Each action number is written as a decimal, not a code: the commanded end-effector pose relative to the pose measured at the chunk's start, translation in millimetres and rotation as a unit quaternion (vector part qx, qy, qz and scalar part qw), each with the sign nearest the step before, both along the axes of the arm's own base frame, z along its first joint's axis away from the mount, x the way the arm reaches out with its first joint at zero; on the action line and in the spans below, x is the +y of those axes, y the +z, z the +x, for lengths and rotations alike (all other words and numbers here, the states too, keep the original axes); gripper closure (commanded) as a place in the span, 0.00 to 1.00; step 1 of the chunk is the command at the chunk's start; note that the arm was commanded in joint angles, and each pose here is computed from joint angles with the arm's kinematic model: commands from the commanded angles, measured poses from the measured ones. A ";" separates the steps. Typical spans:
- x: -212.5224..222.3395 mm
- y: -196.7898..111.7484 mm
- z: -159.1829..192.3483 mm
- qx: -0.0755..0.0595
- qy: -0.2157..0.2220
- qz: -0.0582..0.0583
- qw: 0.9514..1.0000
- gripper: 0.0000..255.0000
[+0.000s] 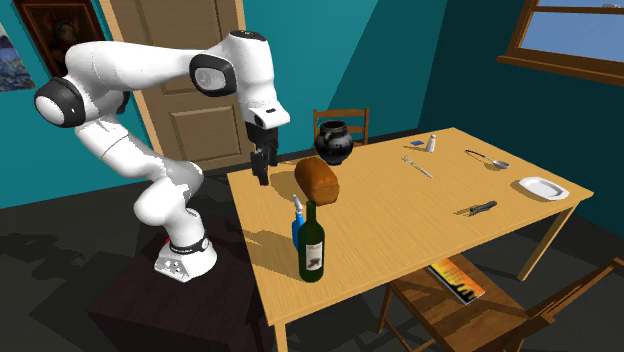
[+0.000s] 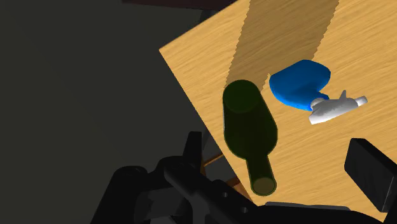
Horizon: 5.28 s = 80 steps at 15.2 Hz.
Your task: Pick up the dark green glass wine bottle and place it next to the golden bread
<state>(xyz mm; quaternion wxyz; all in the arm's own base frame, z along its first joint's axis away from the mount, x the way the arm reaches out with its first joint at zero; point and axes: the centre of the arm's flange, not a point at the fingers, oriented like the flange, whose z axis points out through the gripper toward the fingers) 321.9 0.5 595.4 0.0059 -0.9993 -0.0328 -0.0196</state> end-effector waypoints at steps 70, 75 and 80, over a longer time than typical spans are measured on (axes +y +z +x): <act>27.2 25.7 143.2 0.073 -0.024 0.011 0.997 1.00; 27.2 52.1 143.2 0.073 -0.024 0.011 0.997 1.00; 27.2 78.5 143.2 0.073 -0.024 0.011 0.997 1.00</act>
